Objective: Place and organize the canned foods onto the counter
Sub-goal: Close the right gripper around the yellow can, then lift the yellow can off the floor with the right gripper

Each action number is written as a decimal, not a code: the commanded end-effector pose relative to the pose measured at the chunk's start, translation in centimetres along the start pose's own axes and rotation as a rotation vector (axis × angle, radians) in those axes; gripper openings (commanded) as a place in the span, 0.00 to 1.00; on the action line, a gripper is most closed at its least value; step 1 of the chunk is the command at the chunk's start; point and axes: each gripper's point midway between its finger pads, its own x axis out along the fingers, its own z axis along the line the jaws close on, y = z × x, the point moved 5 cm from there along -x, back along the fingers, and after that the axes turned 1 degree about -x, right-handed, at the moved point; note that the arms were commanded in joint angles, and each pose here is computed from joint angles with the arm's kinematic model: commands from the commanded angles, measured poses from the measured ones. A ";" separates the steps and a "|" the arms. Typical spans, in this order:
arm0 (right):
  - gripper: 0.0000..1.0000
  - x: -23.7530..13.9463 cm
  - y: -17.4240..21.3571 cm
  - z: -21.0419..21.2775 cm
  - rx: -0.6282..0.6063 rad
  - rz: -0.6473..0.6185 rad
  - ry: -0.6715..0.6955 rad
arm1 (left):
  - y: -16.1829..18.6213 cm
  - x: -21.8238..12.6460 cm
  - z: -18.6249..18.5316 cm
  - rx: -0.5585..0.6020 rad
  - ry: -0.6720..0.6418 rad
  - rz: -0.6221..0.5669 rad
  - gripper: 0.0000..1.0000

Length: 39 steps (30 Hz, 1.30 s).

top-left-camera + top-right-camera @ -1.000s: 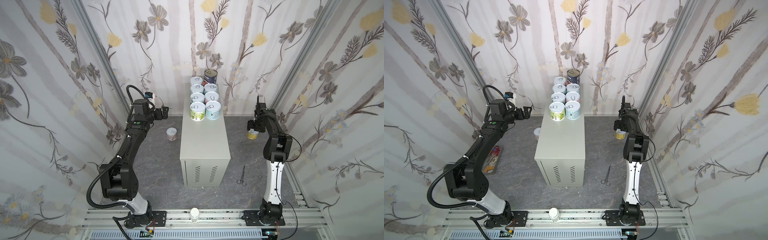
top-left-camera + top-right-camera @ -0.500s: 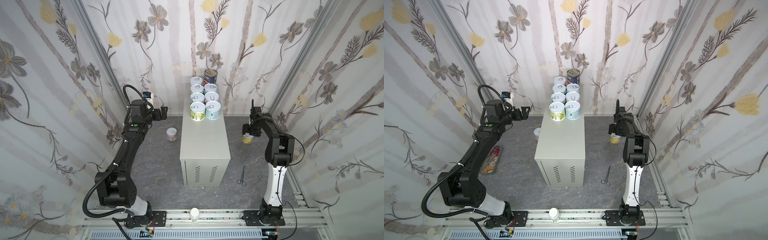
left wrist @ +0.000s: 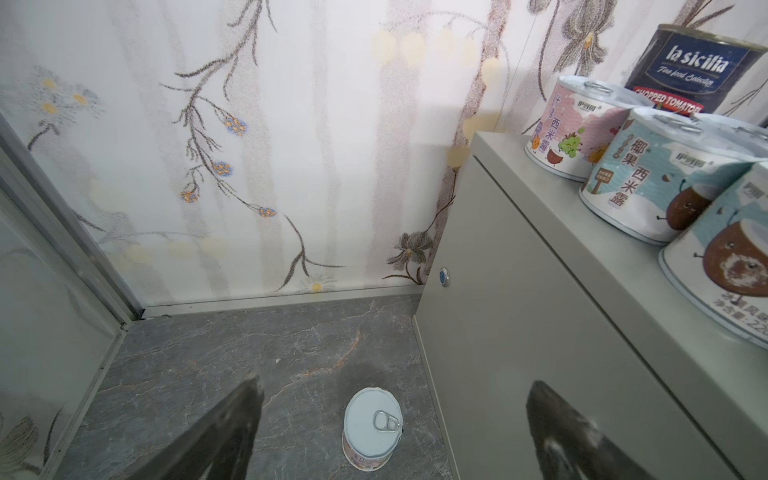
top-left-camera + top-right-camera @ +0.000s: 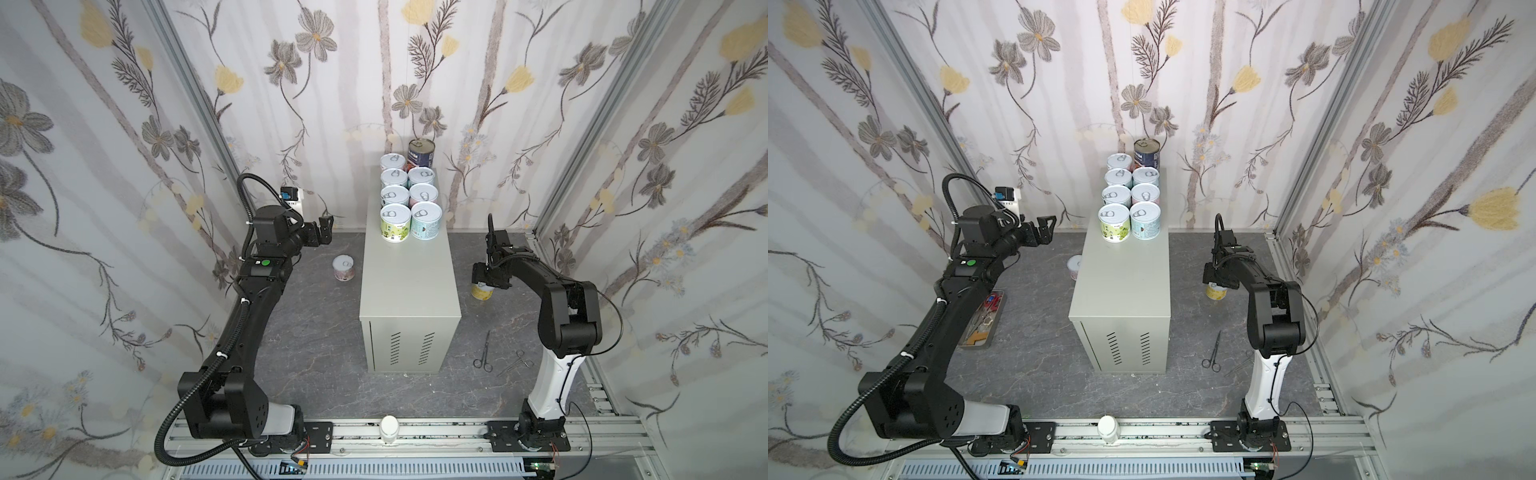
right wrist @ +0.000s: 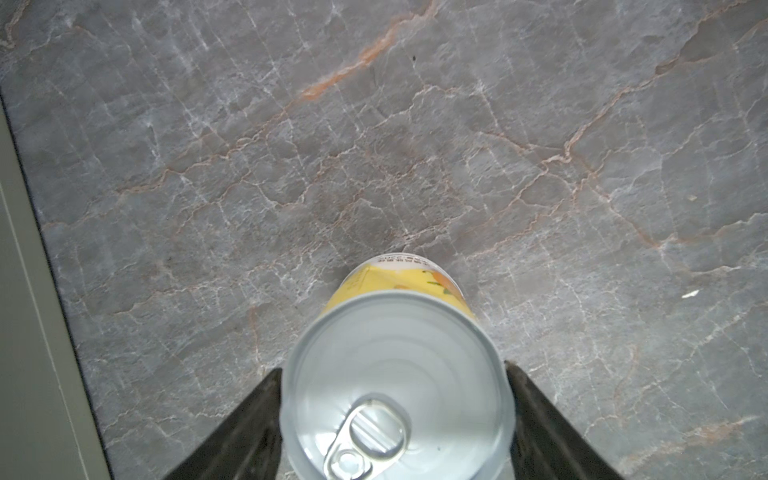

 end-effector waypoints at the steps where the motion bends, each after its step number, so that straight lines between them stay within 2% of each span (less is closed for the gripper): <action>1: 0.58 0.7 2.4 0.5 0.011 0.089 -0.009 | -0.5 -0.7 -0.1 0.013 -0.006 -0.027 1.00; 11: 0.75 1.3 3.0 0.6 0.001 0.085 0.003 | -0.7 -1.7 -0.4 0.015 -0.008 -0.041 1.00; 17: 0.82 1.4 2.5 0.9 0.003 0.071 -0.006 | -0.8 -1.8 -0.4 0.016 -0.009 -0.043 1.00; 32: 0.79 3.0 1.4 1.1 -0.012 0.050 0.015 | -0.6 -1.7 -0.3 0.014 -0.018 -0.034 1.00; 39: 0.86 2.8 0.6 0.8 -0.016 0.018 0.045 | -0.6 -1.6 -0.3 0.010 -0.015 -0.032 1.00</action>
